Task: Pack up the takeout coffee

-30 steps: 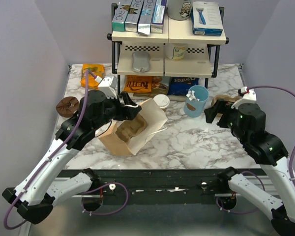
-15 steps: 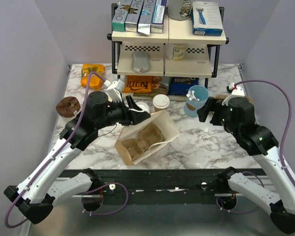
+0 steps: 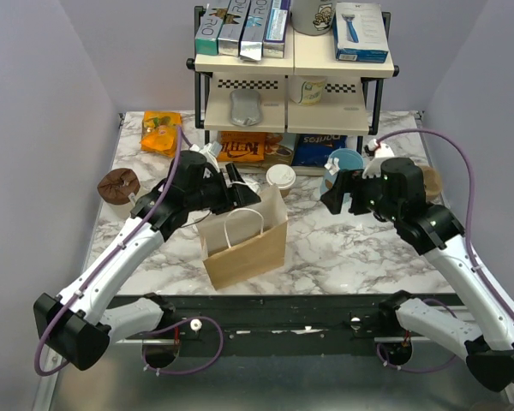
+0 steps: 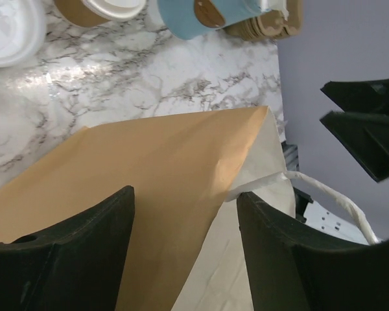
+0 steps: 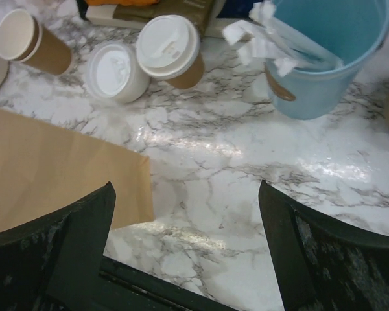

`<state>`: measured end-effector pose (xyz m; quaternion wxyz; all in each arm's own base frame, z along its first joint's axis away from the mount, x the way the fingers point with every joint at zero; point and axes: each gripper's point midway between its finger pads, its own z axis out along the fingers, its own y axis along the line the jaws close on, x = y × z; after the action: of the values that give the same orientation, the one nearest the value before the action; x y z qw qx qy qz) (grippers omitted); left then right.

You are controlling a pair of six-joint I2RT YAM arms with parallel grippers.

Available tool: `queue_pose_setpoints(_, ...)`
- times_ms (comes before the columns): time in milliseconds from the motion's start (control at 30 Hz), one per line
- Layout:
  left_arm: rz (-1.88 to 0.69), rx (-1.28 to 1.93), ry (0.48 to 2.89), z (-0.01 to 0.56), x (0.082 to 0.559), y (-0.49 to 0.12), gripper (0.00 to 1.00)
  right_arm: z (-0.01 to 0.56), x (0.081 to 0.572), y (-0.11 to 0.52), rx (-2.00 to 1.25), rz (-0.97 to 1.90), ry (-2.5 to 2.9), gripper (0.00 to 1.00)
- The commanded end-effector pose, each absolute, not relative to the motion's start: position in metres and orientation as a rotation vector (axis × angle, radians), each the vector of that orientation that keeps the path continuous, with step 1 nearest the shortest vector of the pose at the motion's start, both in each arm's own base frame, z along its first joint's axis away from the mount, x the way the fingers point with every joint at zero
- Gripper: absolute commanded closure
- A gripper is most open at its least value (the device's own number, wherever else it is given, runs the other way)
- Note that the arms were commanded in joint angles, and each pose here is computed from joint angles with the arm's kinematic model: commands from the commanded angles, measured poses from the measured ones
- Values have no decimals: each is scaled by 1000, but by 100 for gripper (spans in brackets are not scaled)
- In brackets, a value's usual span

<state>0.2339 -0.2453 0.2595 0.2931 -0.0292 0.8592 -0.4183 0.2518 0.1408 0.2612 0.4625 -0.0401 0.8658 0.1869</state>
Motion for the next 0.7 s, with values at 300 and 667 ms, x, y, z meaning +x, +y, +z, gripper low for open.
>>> queue_pose_setpoints(300,-919,-1,2383,251,239,-218,4,313,274,270,-621,934,1828,0)
queue_pose_setpoints(667,-740,59,2502,227,228,-193,1,249,267,276,-704,677,2062,19)
